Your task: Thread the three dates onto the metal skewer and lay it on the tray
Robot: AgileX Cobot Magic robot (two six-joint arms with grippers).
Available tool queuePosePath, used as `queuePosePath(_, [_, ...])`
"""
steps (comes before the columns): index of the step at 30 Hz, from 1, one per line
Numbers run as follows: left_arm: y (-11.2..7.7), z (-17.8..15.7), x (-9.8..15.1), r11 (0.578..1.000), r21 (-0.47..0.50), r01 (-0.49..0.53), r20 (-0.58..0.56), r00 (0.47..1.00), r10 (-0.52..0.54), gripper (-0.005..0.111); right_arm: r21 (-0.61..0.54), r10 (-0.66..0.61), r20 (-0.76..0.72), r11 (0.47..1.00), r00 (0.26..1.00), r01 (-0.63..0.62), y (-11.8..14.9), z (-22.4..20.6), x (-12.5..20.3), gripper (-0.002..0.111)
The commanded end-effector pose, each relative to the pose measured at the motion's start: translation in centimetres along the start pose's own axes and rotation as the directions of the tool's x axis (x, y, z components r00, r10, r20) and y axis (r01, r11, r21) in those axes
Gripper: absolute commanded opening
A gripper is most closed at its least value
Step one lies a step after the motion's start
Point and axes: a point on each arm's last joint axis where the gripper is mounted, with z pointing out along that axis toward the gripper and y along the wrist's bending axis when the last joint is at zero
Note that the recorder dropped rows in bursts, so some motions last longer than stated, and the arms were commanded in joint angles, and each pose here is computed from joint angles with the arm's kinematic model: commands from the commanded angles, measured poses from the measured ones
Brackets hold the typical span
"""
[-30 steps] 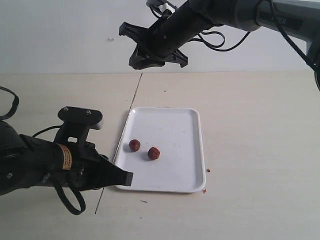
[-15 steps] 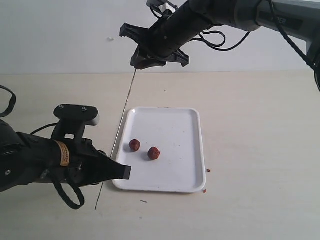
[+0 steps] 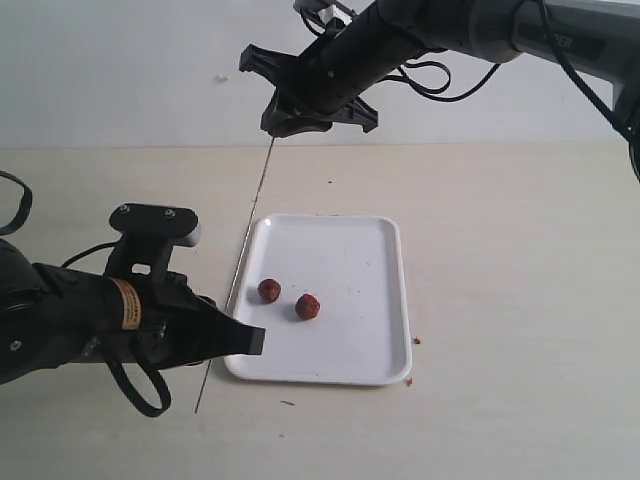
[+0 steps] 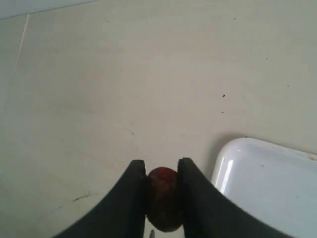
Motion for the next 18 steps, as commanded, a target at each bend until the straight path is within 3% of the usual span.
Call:
queuePosePath(1, [0.05, -0.03, 0.0, 1.0, -0.012, -0.006, -0.018, 1.0, 0.006, 0.0, -0.008, -0.007, 0.035, 1.0, 0.999, 0.007, 0.21, -0.66, -0.59, 0.023])
queuePosePath(18, [0.35, -0.03, -0.38, 1.0, -0.007, -0.026, 0.009, 1.0, 0.026, 0.0, -0.012, -0.003, 0.027, 1.0, 1.0, 0.003, 0.25, -0.66, -0.51, 0.023])
